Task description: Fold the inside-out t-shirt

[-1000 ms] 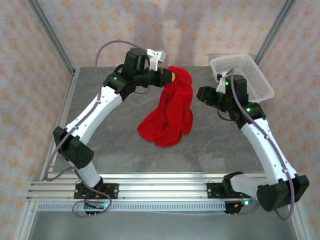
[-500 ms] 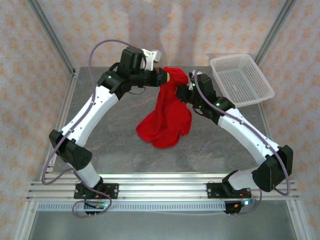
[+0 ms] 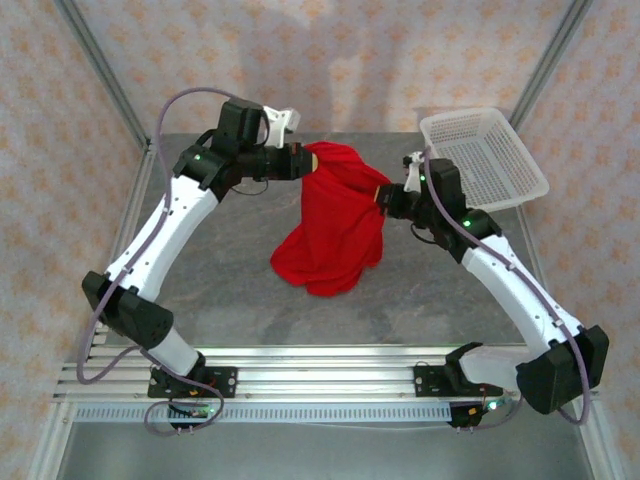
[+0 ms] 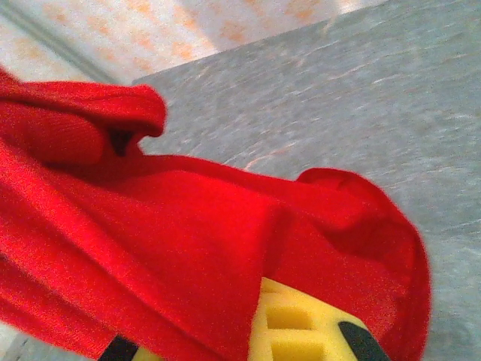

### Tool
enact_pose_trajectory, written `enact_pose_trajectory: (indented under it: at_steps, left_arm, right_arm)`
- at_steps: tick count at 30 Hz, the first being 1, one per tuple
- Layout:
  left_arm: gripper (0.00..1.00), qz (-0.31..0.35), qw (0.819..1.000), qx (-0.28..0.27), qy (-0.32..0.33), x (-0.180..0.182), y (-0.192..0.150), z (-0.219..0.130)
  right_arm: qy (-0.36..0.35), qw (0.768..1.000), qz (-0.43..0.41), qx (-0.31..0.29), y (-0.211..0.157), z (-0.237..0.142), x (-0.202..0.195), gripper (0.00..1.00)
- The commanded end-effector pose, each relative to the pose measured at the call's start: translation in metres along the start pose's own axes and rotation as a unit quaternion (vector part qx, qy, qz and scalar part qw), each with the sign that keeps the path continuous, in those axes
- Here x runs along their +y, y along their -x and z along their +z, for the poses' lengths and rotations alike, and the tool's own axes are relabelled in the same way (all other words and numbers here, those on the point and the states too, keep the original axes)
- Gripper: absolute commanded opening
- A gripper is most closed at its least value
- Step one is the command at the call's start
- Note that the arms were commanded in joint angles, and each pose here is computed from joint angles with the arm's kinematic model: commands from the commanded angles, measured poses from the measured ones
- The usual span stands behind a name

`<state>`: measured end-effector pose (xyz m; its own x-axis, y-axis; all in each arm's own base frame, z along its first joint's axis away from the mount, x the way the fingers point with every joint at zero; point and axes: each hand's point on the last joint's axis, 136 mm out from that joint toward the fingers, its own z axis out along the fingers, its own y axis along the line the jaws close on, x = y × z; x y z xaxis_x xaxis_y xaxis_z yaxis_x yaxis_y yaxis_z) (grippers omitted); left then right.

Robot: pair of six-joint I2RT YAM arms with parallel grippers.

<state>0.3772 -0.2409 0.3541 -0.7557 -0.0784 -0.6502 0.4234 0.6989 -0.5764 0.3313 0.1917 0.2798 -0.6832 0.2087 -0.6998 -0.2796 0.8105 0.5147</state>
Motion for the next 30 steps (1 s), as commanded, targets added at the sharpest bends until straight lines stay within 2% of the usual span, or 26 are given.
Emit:
enact_pose_trajectory:
  at_steps: [1, 3, 5, 8, 11, 13, 14, 15, 17, 18, 20, 22, 24, 27, 28, 30]
  left_arm:
    - [0.0, 0.05, 0.997, -0.06, 0.012, 0.003, 0.016, -0.026]
    - [0.01, 0.095, 0.995, -0.041, -0.003, 0.011, -0.007, -0.013]
    - [0.08, 0.152, 0.988, -0.005, -0.009, 0.033, -0.05, 0.006]
    - [0.15, 0.156, 0.984, 0.045, 0.076, 0.081, -0.102, 0.006]
    - [0.28, 0.153, 0.969, 0.095, 0.171, 0.119, -0.143, -0.02]
    - [0.38, 0.153, 0.963, 0.086, 0.202, 0.128, -0.155, -0.036]
    - [0.47, 0.148, 0.963, 0.071, 0.213, 0.131, -0.156, -0.042]
    - [0.64, 0.139, 0.962, 0.045, 0.232, 0.135, -0.155, -0.05]
    - [0.91, 0.116, 0.955, -0.006, 0.274, 0.144, -0.148, -0.068]
    - [0.98, 0.105, 0.95, -0.033, 0.294, 0.147, -0.143, -0.078]
    - [1.0, 0.085, 0.945, -0.078, 0.306, 0.145, -0.135, -0.093]
    - [1.0, 0.065, 0.954, -0.103, 0.274, 0.132, -0.129, -0.094]
    - [1.0, 0.027, 0.97, -0.095, 0.223, 0.116, -0.128, -0.081]
    - [1.0, -0.061, 0.983, -0.029, 0.171, 0.099, -0.132, -0.048]
    - [1.0, -0.069, 0.983, 0.006, 0.171, 0.092, -0.137, -0.036]
    - [1.0, -0.039, 0.981, 0.058, 0.181, 0.079, -0.145, -0.015]
  right_arm:
    - [0.074, 0.987, -0.126, 0.063, -0.053, 0.006, 0.045, 0.0]
    - [0.089, 0.965, -0.215, 0.122, -0.103, 0.015, 0.063, 0.01]
    - [0.083, 0.955, -0.238, 0.154, -0.13, 0.023, 0.065, 0.08]
    - [0.019, 0.967, -0.227, 0.115, -0.115, 0.021, 0.044, 0.36]
    - [-0.003, 0.973, -0.227, 0.043, -0.085, -0.001, 0.037, 0.62]
    - [-0.014, 0.976, -0.219, 0.012, -0.073, -0.009, 0.029, 0.71]
    - [-0.025, 0.977, -0.21, 0.003, -0.068, -0.011, 0.022, 0.72]
    - [-0.046, 0.98, -0.196, 0.0, -0.063, -0.009, 0.012, 0.73]
    - [-0.088, 0.978, -0.188, 0.006, -0.058, -0.003, -0.003, 0.72]
    - [-0.105, 0.976, -0.189, 0.013, -0.056, 0.002, -0.008, 0.73]
    - [-0.12, 0.972, -0.195, 0.049, -0.06, 0.019, -0.01, 0.73]
    - [-0.121, 0.969, -0.192, 0.095, -0.068, 0.04, -0.008, 0.73]
    - [-0.131, 0.964, -0.175, 0.15, -0.078, 0.065, -0.009, 0.71]
    - [-0.15, 0.953, -0.127, 0.232, -0.096, 0.107, -0.017, 0.63]
    - [-0.159, 0.948, -0.105, 0.253, -0.102, 0.121, -0.022, 0.6]
    - [-0.144, 0.945, -0.073, 0.285, -0.112, 0.145, -0.023, 0.59]
